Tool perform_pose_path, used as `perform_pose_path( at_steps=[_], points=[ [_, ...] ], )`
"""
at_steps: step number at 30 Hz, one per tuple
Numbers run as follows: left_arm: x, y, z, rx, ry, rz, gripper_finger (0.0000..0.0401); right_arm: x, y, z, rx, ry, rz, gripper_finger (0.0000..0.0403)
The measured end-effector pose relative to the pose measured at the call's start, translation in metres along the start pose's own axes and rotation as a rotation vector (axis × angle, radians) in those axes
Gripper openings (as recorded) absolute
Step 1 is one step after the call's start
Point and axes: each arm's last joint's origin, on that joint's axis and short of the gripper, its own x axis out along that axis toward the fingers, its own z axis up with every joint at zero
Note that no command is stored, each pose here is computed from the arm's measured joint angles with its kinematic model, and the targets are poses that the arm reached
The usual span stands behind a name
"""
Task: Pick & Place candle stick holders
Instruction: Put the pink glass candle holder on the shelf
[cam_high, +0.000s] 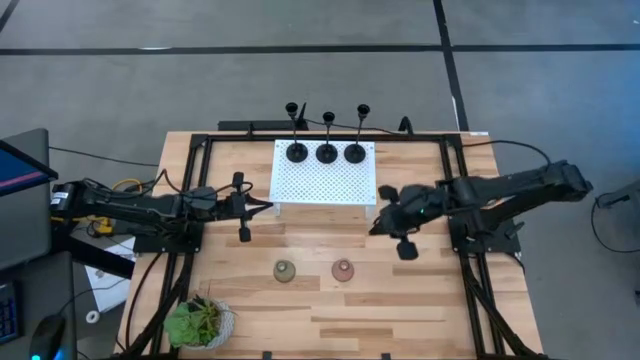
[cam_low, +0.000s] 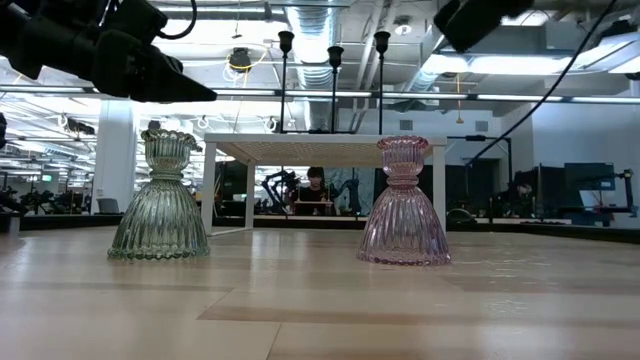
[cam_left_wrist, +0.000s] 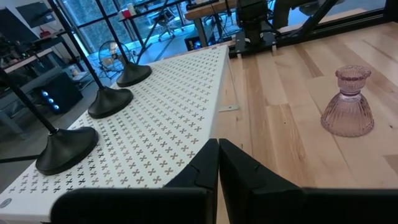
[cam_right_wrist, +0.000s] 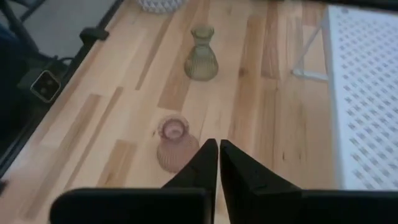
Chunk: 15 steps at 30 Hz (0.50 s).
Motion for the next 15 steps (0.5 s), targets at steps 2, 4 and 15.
perform_pose_path(
  at_steps=[2, 4, 15],
  points=[
    [0.000, 0.000, 0.000, 0.000, 0.000, 0.000, 0.0012, 0.012, 0.004, -0.009, -0.011, -0.052, 0.004, 0.0011],
    [0.000, 0.000, 0.000, 0.000, 0.000, 0.000, 0.0012, 0.025, 0.006, -0.017, -0.012, -0.100, 0.009, 0.0008],
    [0.000, 0.000, 0.000, 0.007, 0.001, 0.003, 0.0012, 0.056, 0.017, -0.061, 0.166, -0.131, 0.031, 0.0001]
  ],
)
